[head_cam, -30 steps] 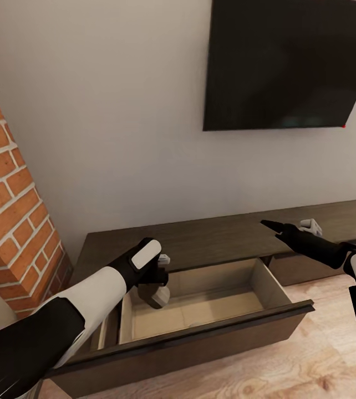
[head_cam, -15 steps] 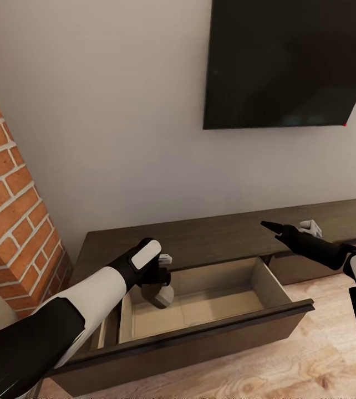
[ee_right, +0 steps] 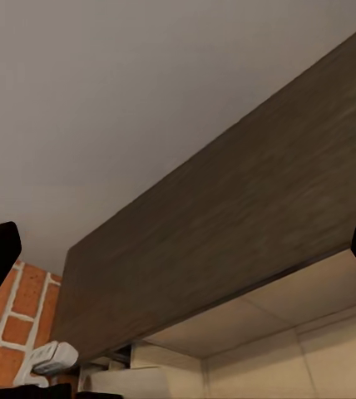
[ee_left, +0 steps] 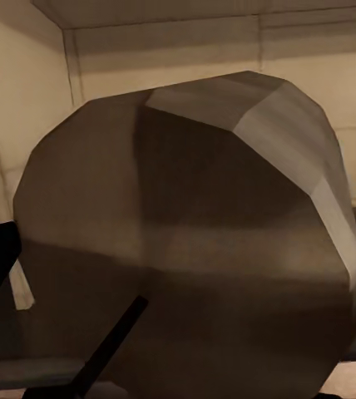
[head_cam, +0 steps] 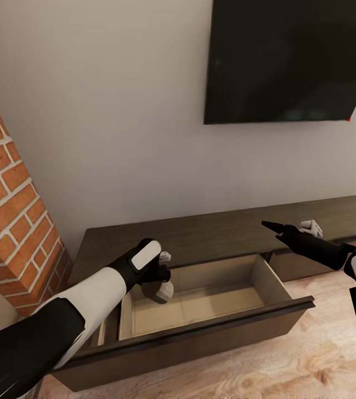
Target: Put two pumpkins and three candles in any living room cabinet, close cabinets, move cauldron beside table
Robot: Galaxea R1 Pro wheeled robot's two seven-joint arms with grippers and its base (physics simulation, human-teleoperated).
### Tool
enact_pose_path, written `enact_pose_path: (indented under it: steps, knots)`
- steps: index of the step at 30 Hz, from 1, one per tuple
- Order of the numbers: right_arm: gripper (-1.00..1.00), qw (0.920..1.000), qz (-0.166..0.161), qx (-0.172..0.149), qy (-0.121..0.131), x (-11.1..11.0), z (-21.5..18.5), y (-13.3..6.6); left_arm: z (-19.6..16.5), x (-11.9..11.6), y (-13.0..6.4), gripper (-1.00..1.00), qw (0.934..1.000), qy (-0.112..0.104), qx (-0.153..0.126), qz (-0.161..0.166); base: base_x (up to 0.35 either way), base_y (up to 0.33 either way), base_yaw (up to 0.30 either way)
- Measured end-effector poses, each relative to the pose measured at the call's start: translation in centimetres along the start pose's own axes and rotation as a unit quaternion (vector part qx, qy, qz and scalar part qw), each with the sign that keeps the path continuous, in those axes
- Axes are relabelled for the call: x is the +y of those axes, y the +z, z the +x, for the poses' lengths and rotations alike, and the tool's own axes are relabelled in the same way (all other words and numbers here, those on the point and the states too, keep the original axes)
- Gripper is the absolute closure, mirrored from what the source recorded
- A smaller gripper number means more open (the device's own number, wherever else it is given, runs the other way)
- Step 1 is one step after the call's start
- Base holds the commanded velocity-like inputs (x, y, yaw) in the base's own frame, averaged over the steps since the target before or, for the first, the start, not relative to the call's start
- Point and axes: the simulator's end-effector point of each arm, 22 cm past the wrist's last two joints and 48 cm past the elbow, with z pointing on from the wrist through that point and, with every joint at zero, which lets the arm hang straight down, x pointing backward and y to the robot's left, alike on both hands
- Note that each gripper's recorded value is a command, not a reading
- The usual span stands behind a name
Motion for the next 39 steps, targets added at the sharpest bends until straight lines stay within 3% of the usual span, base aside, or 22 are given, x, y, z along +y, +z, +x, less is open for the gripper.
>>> enact_pose_path:
  steps: [14,26,32,39]
  knots:
    - [-1.00,0.9999,0.010,-0.004,0.011,-1.5,-0.1,0.1,1.2,0.9,1.9,1.00,0.9997,-0.004,0.022,-0.011,0.048,0.000,0.000]
    - [-1.00,0.9998,0.015,0.003,0.015,-2.3,0.6,0.7,5.3,1.7,5.2,1.00,0.9979,-0.004,0.061,-0.020,0.000,0.000,0.000]
    - [-1.00,0.9997,0.018,0.006,0.017,-2.7,0.9,1.0,4.6,1.7,6.0,1.00,0.9985,-0.031,0.040,-0.022,0.000,0.000,0.000]
    - [-1.00,0.9995,0.021,0.010,0.019,-3.2,1.2,1.2,4.7,1.8,6.5,1.00,0.9984,-0.033,0.038,-0.025,0.173,0.000,0.000]
